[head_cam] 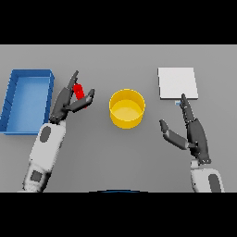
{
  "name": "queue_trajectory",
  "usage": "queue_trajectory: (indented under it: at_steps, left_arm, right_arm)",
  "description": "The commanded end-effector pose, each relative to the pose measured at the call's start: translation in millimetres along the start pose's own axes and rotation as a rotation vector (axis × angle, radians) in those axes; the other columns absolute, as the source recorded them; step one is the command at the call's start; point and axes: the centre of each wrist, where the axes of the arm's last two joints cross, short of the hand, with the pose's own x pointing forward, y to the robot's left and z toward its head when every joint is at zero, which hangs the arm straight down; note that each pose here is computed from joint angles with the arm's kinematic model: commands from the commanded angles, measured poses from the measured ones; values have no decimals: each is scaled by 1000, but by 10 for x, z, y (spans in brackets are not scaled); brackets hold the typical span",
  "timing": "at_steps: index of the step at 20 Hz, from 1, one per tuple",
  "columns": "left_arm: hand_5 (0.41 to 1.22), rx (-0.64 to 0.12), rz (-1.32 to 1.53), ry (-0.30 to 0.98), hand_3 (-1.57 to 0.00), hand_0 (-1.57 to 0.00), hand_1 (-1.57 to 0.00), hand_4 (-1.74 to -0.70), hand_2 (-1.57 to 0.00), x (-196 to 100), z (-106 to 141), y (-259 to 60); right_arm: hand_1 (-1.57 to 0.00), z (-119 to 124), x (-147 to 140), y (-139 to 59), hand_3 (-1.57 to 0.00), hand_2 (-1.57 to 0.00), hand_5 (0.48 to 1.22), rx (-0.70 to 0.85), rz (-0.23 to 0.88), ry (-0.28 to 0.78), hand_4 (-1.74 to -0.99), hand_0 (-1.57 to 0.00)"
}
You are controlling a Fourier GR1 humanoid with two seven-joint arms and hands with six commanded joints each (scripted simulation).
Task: Pick up the red beaker and tilt it to pour out 1 green nut into yellow bowl. Pick up the yellow bowl and place it on the metallic measuring scale.
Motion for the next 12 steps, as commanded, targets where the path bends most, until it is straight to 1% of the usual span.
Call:
queue_trajectory:
  at_steps: [1,2,4,5,6,7,8,9,10,11,12]
  left_arm:
    - [687,-2,13,-5,1,1,1,-1228,1,-9,-25,-50]
    - [695,4,33,-21,1,1,1,-1246,1,-22,-45,-27]
    - [708,20,82,-41,1,1,1,-1285,1,-106,-80,-45]
    - [719,20,101,-40,1,1,1,-1303,-6,-124,-101,-94]
    - [738,25,116,-37,-37,-4,-7,-1328,-54,-122,-134,-126]
    - [761,34,129,-46,-133,-81,-94,-1364,-157,-118,-157,-117]
    - [787,47,132,-61,-254,-207,-230,-1401,-287,-96,-170,-138]
    - [874,60,134,-55,-518,-379,-406,-1410,-457,-107,-181,-168]
    - [943,82,117,-37,-728,-551,-588,-1471,-662,-81,-217,-217]
    - [999,90,77,-42,-884,-755,-783,-1519,-844,-70,-232,-227]
    - [1043,88,43,-69,-984,-918,-941,-1558,-989,-74,-223,-255]
  right_arm:
    - [1,17,3,30,1,1,642,3,-8,7,-1242,1]
    - [1,26,21,-4,1,1,642,-1,-6,-1,-1245,1]
    - [1,3,26,-15,1,1,645,-3,0,16,-1246,1]
    - [1,32,1,-40,1,1,646,-1,-1,18,-1246,1]
    - [1,-2,18,-36,1,1,644,-5,-9,17,-1244,1]
    - [1,-15,20,-43,1,1,645,-10,-8,17,-1242,1]
    - [1,14,16,-42,1,1,645,-5,-3,15,-1240,1]
    - [1,9,10,-34,1,1,647,-7,3,11,-1236,1]
    - [1,4,-4,-34,1,1,648,-5,1,22,-1237,1]
    - [1,-9,30,-20,1,1,648,-4,-10,6,-1239,1]
    - [1,-1,10,4,1,1,648,-1,-9,17,-1239,1]
